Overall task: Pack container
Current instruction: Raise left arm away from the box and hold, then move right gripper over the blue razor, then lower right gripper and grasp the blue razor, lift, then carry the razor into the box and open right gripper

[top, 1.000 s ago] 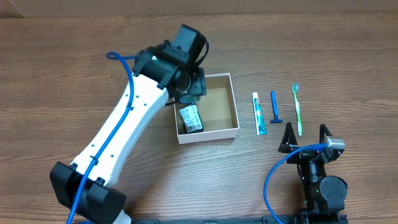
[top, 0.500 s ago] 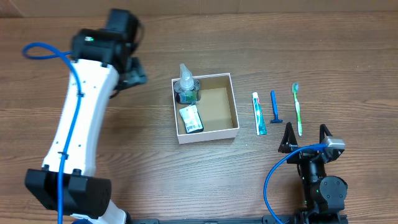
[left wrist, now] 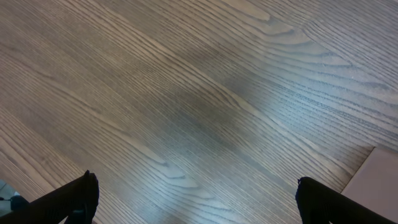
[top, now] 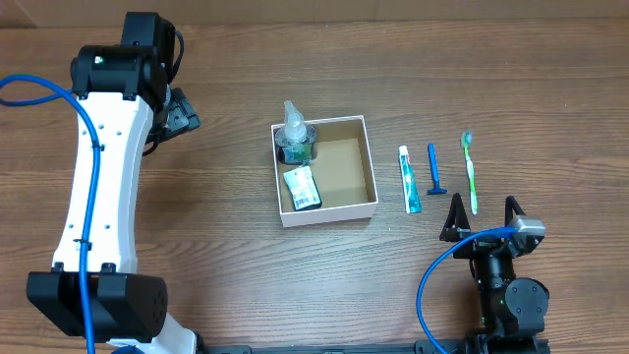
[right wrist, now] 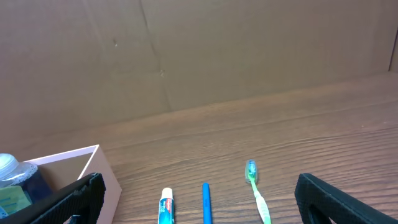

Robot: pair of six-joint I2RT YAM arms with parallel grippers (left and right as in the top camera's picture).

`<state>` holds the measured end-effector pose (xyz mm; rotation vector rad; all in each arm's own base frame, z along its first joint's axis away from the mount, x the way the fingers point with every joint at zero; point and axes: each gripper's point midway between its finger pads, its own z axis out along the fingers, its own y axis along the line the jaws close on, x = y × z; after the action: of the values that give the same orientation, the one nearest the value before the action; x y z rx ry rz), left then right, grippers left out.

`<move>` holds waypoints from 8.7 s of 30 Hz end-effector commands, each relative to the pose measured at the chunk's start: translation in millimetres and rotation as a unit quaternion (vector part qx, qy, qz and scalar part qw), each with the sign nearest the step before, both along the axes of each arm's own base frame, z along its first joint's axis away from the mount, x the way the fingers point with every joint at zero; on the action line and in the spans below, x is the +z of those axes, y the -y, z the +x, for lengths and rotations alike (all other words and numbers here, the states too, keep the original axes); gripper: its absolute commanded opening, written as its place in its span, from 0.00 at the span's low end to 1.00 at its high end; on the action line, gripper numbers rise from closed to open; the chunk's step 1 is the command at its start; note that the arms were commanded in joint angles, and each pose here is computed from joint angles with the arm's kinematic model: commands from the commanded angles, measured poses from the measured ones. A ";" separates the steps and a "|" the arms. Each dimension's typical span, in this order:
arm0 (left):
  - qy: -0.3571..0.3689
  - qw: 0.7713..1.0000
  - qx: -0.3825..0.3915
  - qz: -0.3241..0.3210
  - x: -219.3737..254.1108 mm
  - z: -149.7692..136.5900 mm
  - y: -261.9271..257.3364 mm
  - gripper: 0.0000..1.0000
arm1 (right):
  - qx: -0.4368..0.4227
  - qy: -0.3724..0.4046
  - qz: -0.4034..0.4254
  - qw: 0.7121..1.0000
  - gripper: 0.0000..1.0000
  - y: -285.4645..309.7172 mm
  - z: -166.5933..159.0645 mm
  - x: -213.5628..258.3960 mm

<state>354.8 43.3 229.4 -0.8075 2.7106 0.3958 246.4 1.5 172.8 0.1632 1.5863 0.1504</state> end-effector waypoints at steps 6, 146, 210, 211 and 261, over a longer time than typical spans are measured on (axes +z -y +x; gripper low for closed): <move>0.006 1.000 -0.005 0.011 6.6 2.3 -4.2 1.00 | -0.002 0.002 -0.003 1.000 1.00 1.1 0.1 -1.7; 0.006 1.000 -0.005 0.011 6.6 2.3 -4.3 1.00 | 0.045 -0.589 -0.060 0.804 0.49 -21.9 125.2 -164.6; 0.006 1.000 -0.005 0.011 6.6 2.3 -4.2 1.00 | 0.038 -0.550 -0.059 0.832 0.10 -38.8 152.9 -42.7; 0.006 1.000 -0.005 0.011 6.6 2.3 -4.2 1.00 | 0.039 -0.544 -0.057 0.836 0.10 -42.9 151.8 -30.1; 0.006 1.000 -0.005 0.011 6.6 2.3 -4.2 1.00 | 0.072 -0.520 -0.091 0.846 0.73 -160.2 90.3 9.2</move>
<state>355.0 43.9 230.1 -0.8075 2.7075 0.3994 324.8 208.2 137.5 -0.1975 2.8126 0.0927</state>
